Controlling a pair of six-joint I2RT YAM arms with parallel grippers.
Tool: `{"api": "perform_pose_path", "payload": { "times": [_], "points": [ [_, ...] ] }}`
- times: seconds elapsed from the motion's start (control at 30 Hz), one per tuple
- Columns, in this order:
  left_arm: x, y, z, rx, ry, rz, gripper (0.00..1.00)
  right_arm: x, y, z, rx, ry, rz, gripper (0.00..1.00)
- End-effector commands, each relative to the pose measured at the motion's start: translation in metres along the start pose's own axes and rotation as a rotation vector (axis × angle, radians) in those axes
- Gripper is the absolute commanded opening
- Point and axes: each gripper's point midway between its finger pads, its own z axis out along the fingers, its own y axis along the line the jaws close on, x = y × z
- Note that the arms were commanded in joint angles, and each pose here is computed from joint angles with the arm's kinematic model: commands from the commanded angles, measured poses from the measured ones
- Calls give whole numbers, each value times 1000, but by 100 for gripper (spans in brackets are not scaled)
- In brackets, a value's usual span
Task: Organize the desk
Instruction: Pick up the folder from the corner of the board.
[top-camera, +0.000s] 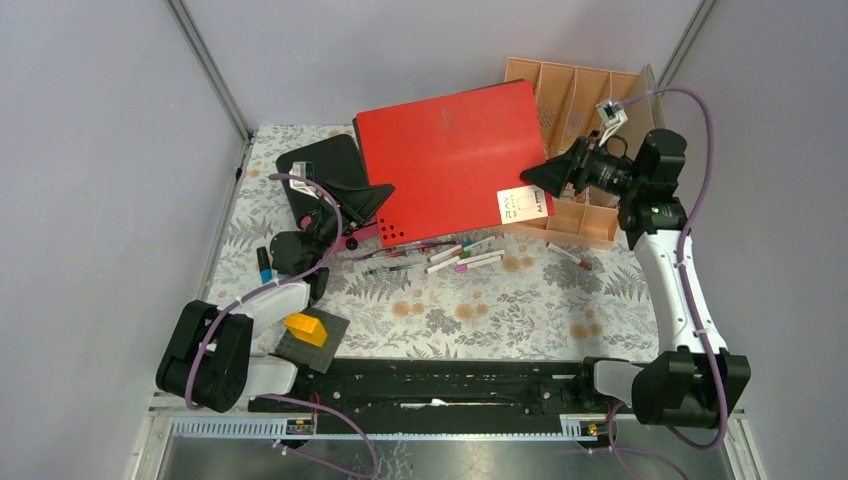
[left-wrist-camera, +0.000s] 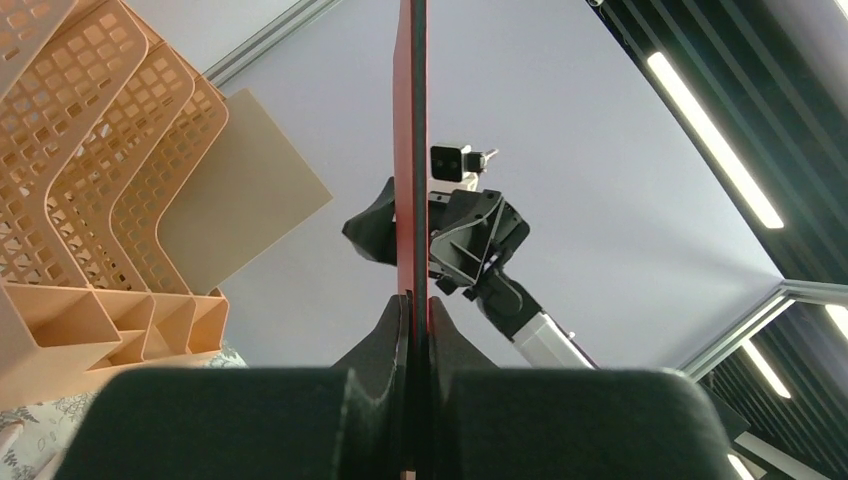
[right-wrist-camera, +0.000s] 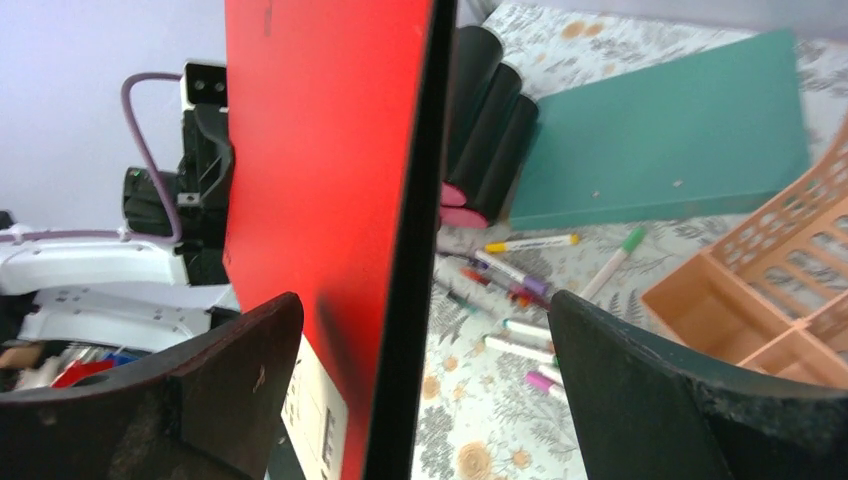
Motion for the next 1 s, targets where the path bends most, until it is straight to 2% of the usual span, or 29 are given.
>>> {"api": "perform_pose_path", "payload": {
  "times": [0.0, 0.23, 0.4, 0.57, 0.73, 0.97],
  "points": [
    [-10, -54, -6, 195, -57, 99, 0, -4, 32, -2, -193, -30, 29, 100],
    [-24, -58, -6, 197, -134, 74, 0, -1, 56, -11, -293, -106, 43, 100],
    [-37, -66, -6, 211, -205, 59, 0, 3, 51, -11, -287, -167, 116, 100],
    [-40, -71, 2, 228, -235, 44, 0, -4, 63, -6, -371, -210, 159, 100],
    [-33, -76, 16, 247, -260, 27, 0, -21, 76, -7, -463, -344, 192, 100],
    [-25, -73, 39, 249, -286, 13, 0, -18, 85, 7, -528, -337, 262, 98]
  ]
}}
